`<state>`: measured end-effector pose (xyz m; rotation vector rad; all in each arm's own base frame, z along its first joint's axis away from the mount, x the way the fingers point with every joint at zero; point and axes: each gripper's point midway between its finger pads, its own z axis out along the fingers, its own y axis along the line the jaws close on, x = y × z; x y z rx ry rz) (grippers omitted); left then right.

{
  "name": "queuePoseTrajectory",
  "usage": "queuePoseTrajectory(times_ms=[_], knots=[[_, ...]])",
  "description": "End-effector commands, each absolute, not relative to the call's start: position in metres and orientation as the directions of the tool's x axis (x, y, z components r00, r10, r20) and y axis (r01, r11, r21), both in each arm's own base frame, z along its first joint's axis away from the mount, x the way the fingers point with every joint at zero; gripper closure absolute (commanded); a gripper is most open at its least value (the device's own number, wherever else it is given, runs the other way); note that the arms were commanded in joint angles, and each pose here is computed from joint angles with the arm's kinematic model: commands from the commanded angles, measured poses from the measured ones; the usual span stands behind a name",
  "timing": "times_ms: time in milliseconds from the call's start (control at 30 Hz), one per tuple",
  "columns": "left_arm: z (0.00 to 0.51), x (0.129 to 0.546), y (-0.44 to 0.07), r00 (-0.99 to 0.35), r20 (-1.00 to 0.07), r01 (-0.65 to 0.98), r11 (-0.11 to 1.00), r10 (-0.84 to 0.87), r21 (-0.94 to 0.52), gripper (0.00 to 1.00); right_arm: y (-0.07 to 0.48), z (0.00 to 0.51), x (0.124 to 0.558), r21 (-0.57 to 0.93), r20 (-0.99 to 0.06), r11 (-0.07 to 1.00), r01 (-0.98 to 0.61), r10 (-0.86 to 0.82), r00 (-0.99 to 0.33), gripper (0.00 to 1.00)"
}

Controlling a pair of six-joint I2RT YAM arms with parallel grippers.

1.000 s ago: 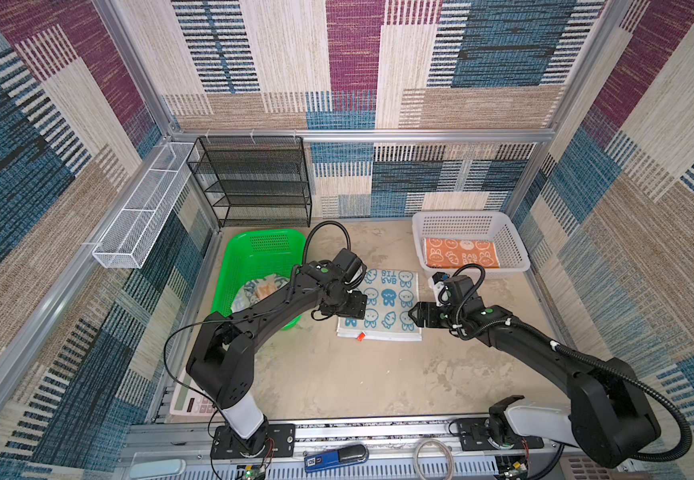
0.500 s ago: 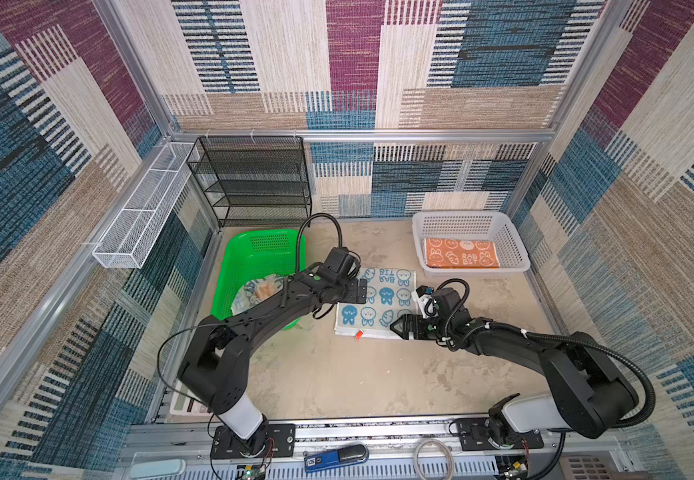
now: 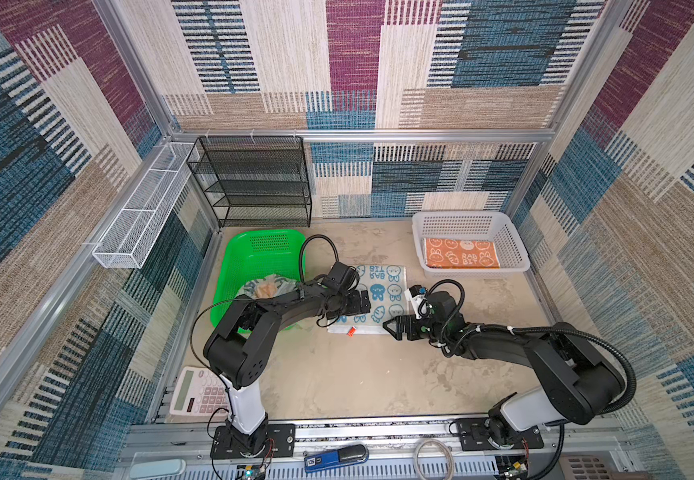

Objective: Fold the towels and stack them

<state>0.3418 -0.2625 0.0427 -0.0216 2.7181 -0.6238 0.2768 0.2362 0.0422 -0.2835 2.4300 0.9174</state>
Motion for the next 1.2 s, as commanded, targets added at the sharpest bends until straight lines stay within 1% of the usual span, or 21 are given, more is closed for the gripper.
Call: queuePoseTrajectory(times_ms=[0,100,200,333,367,433,467,533,567,633,833,933,1067,1167], knots=[[0.026,0.316,-0.245,-0.959,-0.247,-0.030,0.914,-0.141,-0.403,0.01,0.217,0.003,0.242,0.489,-0.348,0.837,-0.245,-0.070,-0.935,0.01],[0.041,0.319,-0.239,-0.949,-0.291,-0.006,0.926,-0.125,-0.377,0.01,0.219,0.021,0.255,0.470,-0.384,0.845,-0.256,-0.065,-0.921,0.01],[0.079,0.342,-0.226,-0.910,-0.408,0.040,0.964,-0.075,-0.265,0.01,0.223,0.057,0.279,0.460,-0.447,0.846,-0.270,-0.042,-0.894,0.01],[0.131,0.381,-0.214,-0.824,-0.567,0.081,0.989,-0.003,-0.124,0.01,0.215,0.099,0.330,0.402,-0.530,0.874,-0.272,-0.020,-0.848,0.01],[0.140,0.393,-0.213,-0.808,-0.589,0.084,0.989,-0.003,-0.120,0.01,0.213,0.107,0.346,0.383,-0.547,0.883,-0.270,-0.019,-0.837,0.01],[0.143,0.411,-0.204,-0.820,-0.569,0.033,0.989,-0.055,-0.143,0.01,0.208,0.113,0.373,0.348,-0.566,0.900,-0.263,-0.022,-0.824,0.01],[0.142,0.419,-0.202,-0.834,-0.545,0.022,0.983,-0.082,-0.181,0.01,0.205,0.113,0.387,0.337,-0.569,0.907,-0.254,-0.018,-0.822,0.01],[0.138,0.431,-0.209,-0.862,-0.494,0.037,0.956,-0.118,-0.292,0.01,0.205,0.112,0.409,0.319,-0.573,0.914,-0.252,-0.025,-0.819,0.01],[0.138,0.434,-0.215,-0.865,-0.487,0.054,0.942,-0.121,-0.330,0.01,0.206,0.112,0.418,0.311,-0.578,0.917,-0.250,-0.027,-0.816,0.01],[0.138,0.439,-0.223,-0.865,-0.487,0.073,0.928,-0.123,-0.365,0.01,0.209,0.109,0.435,0.295,-0.583,0.923,-0.247,-0.031,-0.812,0.01],[0.119,0.447,-0.242,-0.896,-0.429,0.087,0.906,-0.110,-0.414,0.01,0.218,0.083,0.465,0.273,-0.555,0.930,-0.246,-0.057,-0.830,0.10],[0.104,0.450,-0.242,-0.911,-0.398,0.072,0.911,-0.106,-0.407,0.01,0.215,0.068,0.473,0.257,-0.543,0.937,-0.237,-0.063,-0.837,0.15],[0.090,0.452,-0.242,-0.924,-0.368,0.062,0.911,-0.102,-0.408,0.01,0.210,0.055,0.479,0.261,-0.531,0.937,-0.230,-0.060,-0.845,0.24],[0.078,0.453,-0.239,-0.934,-0.345,0.053,0.917,-0.095,-0.395,0.01,0.208,0.049,0.482,0.250,-0.531,0.941,-0.228,-0.064,-0.845,0.27]])
